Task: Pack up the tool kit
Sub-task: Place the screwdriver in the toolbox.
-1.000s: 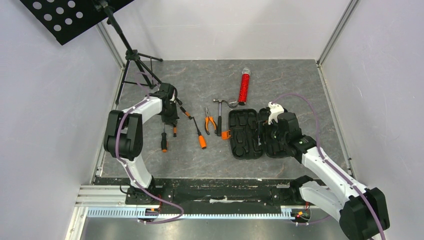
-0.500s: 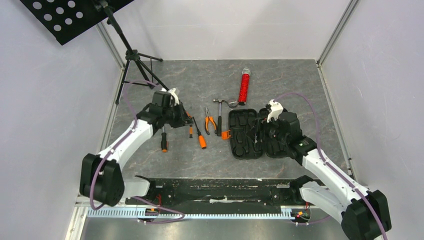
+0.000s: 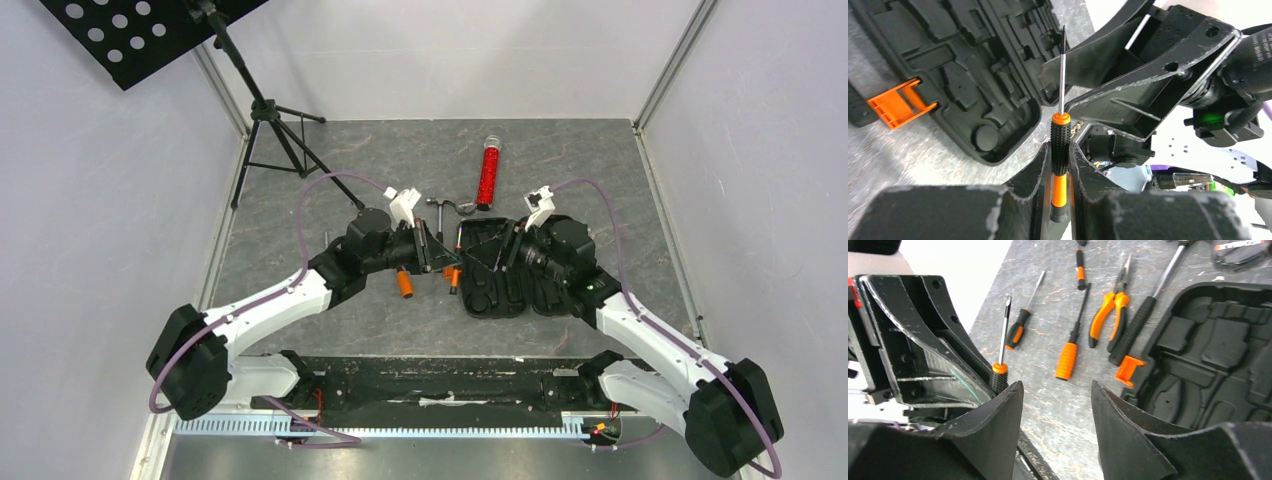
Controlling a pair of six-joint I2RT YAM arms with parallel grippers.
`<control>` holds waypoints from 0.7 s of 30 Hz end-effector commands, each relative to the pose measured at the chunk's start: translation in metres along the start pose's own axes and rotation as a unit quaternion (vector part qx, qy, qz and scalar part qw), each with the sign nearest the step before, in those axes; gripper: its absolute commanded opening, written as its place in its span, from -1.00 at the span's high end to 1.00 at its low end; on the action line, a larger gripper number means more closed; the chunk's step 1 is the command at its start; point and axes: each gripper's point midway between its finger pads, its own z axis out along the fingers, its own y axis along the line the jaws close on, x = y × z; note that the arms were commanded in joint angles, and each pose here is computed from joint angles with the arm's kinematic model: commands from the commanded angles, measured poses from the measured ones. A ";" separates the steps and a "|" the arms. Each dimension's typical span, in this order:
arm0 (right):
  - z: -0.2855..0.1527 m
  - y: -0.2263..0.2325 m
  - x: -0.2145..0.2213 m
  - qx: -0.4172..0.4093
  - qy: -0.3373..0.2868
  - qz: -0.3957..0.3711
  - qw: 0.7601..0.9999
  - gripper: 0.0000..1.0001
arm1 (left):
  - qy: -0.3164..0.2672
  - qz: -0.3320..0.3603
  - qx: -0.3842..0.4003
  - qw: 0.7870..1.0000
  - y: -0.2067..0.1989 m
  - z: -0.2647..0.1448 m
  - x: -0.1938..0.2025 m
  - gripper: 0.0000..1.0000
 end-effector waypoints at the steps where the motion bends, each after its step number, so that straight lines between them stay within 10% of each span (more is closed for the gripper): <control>1: 0.004 0.041 -0.030 -0.075 -0.039 0.016 0.996 -0.09 | -0.038 -0.002 0.054 0.998 -0.035 0.008 -0.019 0.96; 21: -0.021 0.045 -0.019 -0.082 -0.029 -0.061 0.994 -0.04 | -0.123 -0.085 0.040 0.988 -0.025 0.023 -0.043 0.96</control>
